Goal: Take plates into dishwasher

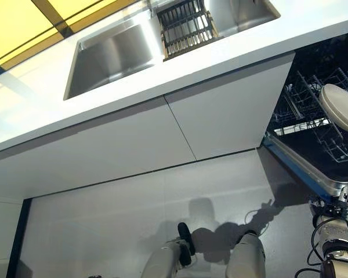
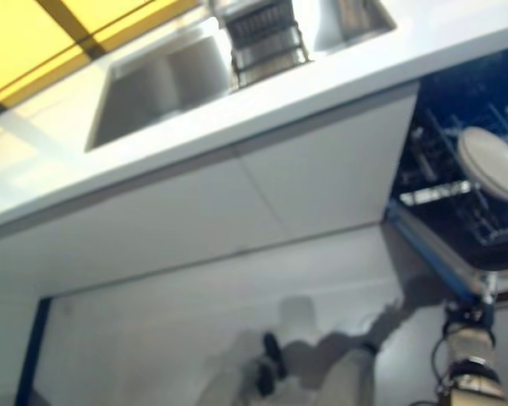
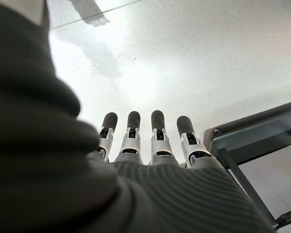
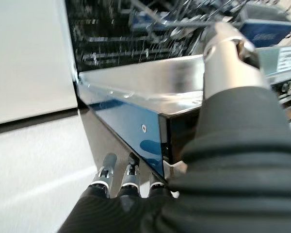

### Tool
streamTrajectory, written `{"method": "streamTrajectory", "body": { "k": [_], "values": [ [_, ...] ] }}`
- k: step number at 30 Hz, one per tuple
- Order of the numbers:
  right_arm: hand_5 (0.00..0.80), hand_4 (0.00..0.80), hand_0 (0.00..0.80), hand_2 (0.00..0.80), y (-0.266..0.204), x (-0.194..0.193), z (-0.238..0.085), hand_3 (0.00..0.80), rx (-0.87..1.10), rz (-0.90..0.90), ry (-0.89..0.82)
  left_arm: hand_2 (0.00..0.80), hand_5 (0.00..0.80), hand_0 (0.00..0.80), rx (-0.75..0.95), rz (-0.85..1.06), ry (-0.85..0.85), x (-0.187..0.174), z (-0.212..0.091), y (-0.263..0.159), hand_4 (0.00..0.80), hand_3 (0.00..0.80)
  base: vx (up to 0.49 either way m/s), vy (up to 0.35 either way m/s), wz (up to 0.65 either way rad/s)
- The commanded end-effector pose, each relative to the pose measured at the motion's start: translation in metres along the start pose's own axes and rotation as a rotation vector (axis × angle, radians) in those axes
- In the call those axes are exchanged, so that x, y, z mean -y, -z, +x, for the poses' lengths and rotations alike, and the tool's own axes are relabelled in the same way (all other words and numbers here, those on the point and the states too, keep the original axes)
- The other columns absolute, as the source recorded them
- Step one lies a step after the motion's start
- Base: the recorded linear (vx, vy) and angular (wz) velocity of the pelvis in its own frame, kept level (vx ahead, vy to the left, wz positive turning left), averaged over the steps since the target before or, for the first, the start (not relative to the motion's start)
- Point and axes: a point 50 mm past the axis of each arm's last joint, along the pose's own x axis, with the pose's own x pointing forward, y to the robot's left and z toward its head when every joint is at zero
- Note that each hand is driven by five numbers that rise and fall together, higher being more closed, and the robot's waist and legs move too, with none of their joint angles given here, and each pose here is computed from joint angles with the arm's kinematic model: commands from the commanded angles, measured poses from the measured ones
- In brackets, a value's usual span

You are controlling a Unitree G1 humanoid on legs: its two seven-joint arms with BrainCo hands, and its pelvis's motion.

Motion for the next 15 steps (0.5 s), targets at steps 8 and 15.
{"method": "streamTrajectory", "body": {
  "k": [8,15],
  "values": [
    [0.0,0.0,0.0,0.0,-0.026,-0.235,-0.044,0.0,0.107,-0.144,-0.869,0.0,0.0,0.0,-0.071,0.118,-0.057,-0.018,-0.002,0.017,0.0,0.0,0.054,-0.027,-0.07],
    [0.0,0.0,0.0,0.0,-0.038,-0.272,-0.069,0.0,0.157,-0.232,-1.019,0.0,0.0,0.0,-0.068,0.155,-0.102,-0.034,-0.004,0.013,0.0,0.0,0.045,-0.025,0.01]
  ]
}}
